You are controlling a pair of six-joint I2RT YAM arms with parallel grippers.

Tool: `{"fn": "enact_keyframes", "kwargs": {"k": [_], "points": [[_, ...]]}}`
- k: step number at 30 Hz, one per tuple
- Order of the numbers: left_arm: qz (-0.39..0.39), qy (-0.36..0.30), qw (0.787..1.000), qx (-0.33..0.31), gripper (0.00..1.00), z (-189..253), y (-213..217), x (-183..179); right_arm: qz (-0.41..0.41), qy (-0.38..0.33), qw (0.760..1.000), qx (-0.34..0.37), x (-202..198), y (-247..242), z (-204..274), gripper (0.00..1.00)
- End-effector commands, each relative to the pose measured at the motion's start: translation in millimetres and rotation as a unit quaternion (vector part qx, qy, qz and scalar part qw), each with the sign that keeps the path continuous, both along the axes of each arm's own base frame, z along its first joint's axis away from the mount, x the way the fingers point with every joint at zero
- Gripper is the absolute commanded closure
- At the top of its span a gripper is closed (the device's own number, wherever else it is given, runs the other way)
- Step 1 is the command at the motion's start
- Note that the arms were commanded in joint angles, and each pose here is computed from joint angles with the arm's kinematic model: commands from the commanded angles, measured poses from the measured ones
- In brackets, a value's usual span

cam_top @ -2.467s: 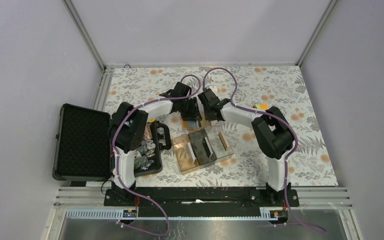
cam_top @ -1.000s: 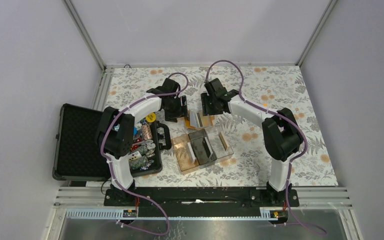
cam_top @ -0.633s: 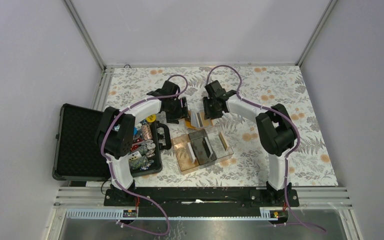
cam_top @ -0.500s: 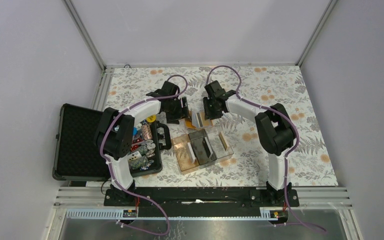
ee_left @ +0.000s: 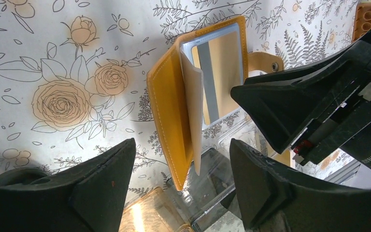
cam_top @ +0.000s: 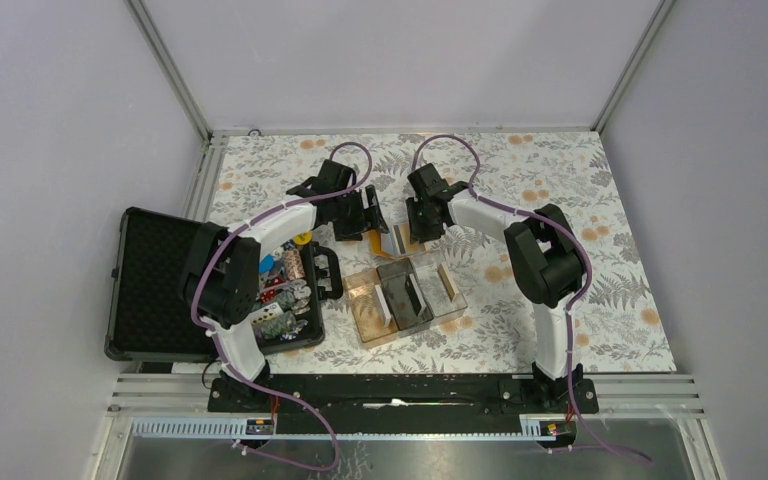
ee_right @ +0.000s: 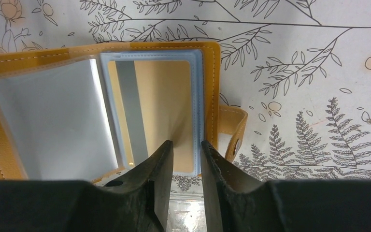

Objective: Put the credit cards into the card holder
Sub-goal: Turn over the card slot in the card holder.

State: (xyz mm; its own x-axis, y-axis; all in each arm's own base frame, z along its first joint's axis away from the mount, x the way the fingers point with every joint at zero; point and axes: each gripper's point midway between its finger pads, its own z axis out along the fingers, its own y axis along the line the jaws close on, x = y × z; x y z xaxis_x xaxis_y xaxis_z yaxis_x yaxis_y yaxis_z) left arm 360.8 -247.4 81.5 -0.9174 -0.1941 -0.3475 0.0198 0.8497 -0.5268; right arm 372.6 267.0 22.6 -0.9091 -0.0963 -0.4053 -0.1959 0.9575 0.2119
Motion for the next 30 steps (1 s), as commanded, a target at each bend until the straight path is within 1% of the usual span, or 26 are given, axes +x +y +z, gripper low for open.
{"fn": "enact_keyframes", "kwargs": {"k": [1,3,6,10,15,18,19,30], "points": [[-0.01,-0.018,1.0,-0.014,0.27,12,-9,5,-0.001,-0.001,1.0,0.017,6,10,8,0.67],[-0.011,-0.01,1.0,-0.007,0.31,7,-8,5,0.001,0.001,1.0,0.02,5,11,8,0.69],[-0.014,0.001,1.0,0.0,0.43,0,-9,3,0.0,0.002,1.0,0.024,5,12,10,0.71],[-0.019,0.011,1.0,0.011,0.61,-7,-9,2,0.0,0.001,0.999,0.037,6,17,13,0.74],[-0.02,0.014,1.0,0.019,0.85,-11,-7,1,-0.001,0.005,0.999,0.051,4,21,12,0.76],[-0.022,0.018,0.999,0.021,0.97,-14,-7,1,-0.002,0.003,0.998,0.059,4,23,13,0.77],[-0.022,0.019,0.999,0.021,1.0,-14,-7,1,-0.003,0.002,0.998,0.063,5,24,14,0.78],[-0.021,0.028,0.999,0.026,1.0,-19,-6,0,-0.01,-0.025,0.992,0.121,7,34,42,0.82]]}}
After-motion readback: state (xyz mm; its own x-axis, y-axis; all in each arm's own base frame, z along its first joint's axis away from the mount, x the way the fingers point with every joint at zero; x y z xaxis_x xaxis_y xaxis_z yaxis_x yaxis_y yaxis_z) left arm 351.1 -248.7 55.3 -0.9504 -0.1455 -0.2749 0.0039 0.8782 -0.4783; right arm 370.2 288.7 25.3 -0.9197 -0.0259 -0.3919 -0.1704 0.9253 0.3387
